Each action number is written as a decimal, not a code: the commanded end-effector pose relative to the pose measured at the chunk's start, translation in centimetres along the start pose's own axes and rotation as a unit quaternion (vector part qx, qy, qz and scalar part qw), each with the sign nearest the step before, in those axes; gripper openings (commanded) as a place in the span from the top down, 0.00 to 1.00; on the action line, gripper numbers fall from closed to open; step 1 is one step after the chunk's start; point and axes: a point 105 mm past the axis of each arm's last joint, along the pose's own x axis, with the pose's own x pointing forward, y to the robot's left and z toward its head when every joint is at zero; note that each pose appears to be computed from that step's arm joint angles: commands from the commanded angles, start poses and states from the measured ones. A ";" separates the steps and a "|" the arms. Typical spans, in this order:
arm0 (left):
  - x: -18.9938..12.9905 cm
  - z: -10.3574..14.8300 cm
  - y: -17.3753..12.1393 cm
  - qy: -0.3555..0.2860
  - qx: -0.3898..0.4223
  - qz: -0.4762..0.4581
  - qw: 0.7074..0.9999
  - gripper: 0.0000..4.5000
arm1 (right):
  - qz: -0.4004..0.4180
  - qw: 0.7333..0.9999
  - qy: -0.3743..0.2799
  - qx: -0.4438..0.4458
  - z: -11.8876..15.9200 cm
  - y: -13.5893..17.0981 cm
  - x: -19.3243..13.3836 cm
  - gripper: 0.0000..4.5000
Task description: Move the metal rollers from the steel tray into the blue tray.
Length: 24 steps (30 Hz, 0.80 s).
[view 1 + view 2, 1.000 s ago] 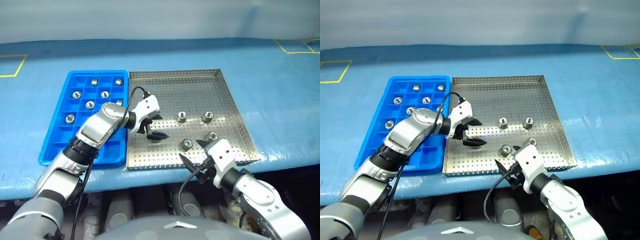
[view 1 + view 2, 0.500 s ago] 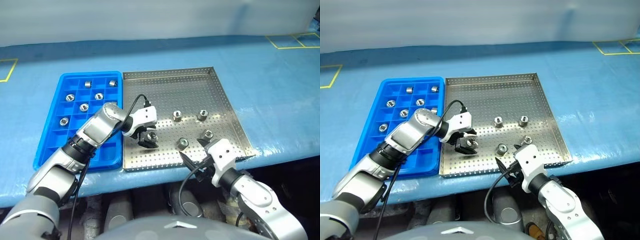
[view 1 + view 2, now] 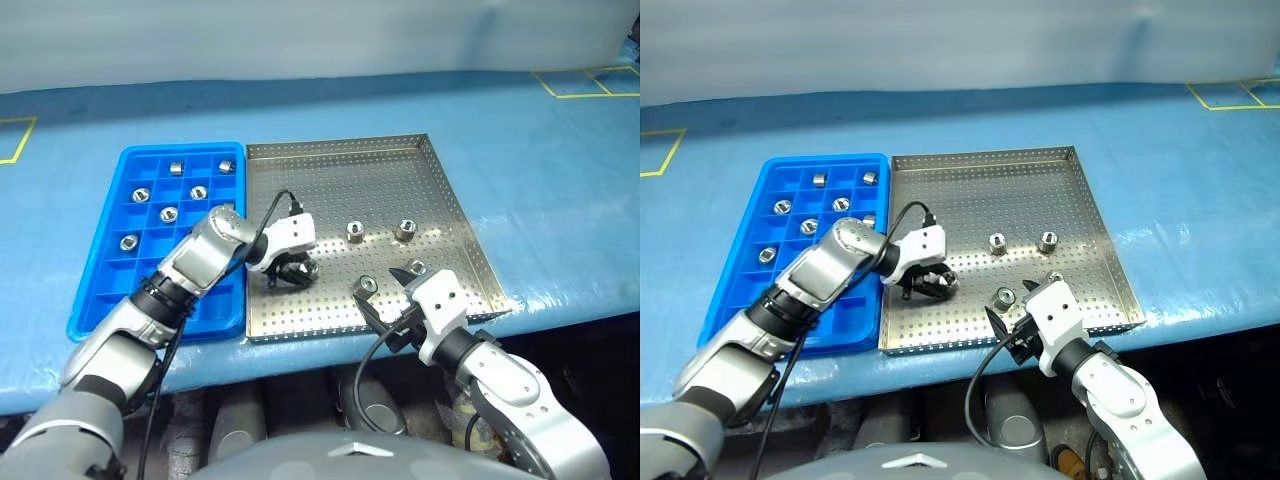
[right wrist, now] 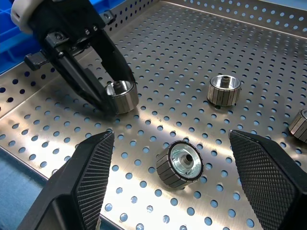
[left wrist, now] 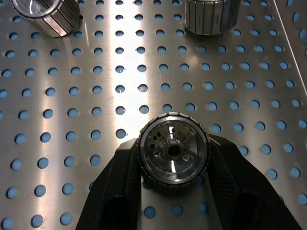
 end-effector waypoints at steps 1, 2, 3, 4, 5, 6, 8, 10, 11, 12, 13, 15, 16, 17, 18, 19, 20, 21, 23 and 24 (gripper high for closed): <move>-3.1 3.5 1.5 -0.089 -0.008 0.070 0.993 0.62 | 0.012 0.999 -0.029 -0.009 1.3 0.5 0.3 0.10; -3.9 3.9 1.7 -0.105 -0.016 0.088 0.990 0.62 | 0.018 0.999 -0.034 -0.010 1.6 0.6 0.5 0.10; -5.0 3.9 2.0 -0.114 -0.020 0.114 0.987 0.62 | 0.028 0.999 -0.042 -0.013 2.0 0.8 0.9 0.10; -6.0 3.8 2.1 -0.117 -0.025 0.139 0.983 0.62 | 0.040 0.998 -0.050 -0.015 2.4 0.9 1.4 0.10; -7.2 3.4 2.1 -0.120 -0.033 0.167 0.978 0.62 | 0.056 0.996 -0.059 -0.021 3.0 1.2 2.0 0.10; -7.9 3.1 2.0 -0.122 -0.038 0.185 0.974 0.62 | 0.067 0.995 -0.064 -0.025 3.3 1.3 2.4 0.10; -9.8 2.1 1.8 -0.117 -0.057 0.234 0.963 0.62 | 0.098 0.992 -0.076 -0.034 4.1 1.8 3.5 0.10; -12.1 0.4 1.4 -0.105 -0.083 0.291 0.947 0.62 | 0.139 0.985 -0.091 -0.043 5.1 2.7 4.8 0.10; -12.9 -0.3 1.2 -0.101 -0.095 0.311 0.940 0.62 | 0.154 0.983 -0.095 -0.046 5.4 3.1 5.3 0.10; -13.4 -0.6 1.0 -0.098 -0.102 0.325 0.935 0.62 | 0.163 0.981 -0.097 -0.049 5.6 3.3 5.7 0.10; -14.2 -1.3 0.6 -0.095 -0.115 0.345 0.927 0.62 | 0.180 0.977 -0.101 -0.052 5.9 3.7 6.2 0.10; -15.6 -2.9 -0.3 -0.081 -0.143 0.387 0.907 0.62 | 0.216 0.969 -0.107 -0.059 6.4 4.9 7.3 0.10; -16.1 -3.5 -0.7 -0.074 -0.152 0.400 0.901 0.62 | 0.230 0.965 -0.109 -0.061 6.6 5.3 7.6 0.10; -16.3 -3.7 -1.0 -0.071 -0.157 0.406 0.897 0.62 | 0.237 0.963 -0.110 -0.063 6.6 5.5 7.8 0.10; -16.6 -4.3 -1.5 -0.067 -0.169 0.417 0.891 0.62 | 0.248 0.960 -0.111 -0.066 6.7 5.9 8.2 0.10; -16.8 -4.9 -2.1 -0.061 -0.180 0.427 0.884 0.62 | 0.259 0.957 -0.112 -0.069 6.8 6.3 8.5 0.10; -17.1 -5.5 -2.7 -0.057 -0.194 0.438 0.876 0.62 | 0.272 0.953 -0.114 -0.071 6.9 6.8 8.8 0.10; -17.4 -5.9 -3.3 -0.053 -0.204 0.447 0.869 0.62 | 0.283 0.949 -0.116 -0.072 7.0 7.1 9.0 0.10; -17.7 -6.6 -4.2 -0.044 -0.217 0.460 0.860 0.62 | 0.296 0.945 -0.119 -0.073 7.1 7.5 9.2 0.10; -17.8 -6.8 -4.5 -0.042 -0.224 0.466 0.855 0.62 | 0.300 0.944 -0.119 -0.073 7.1 7.6 9.2 0.10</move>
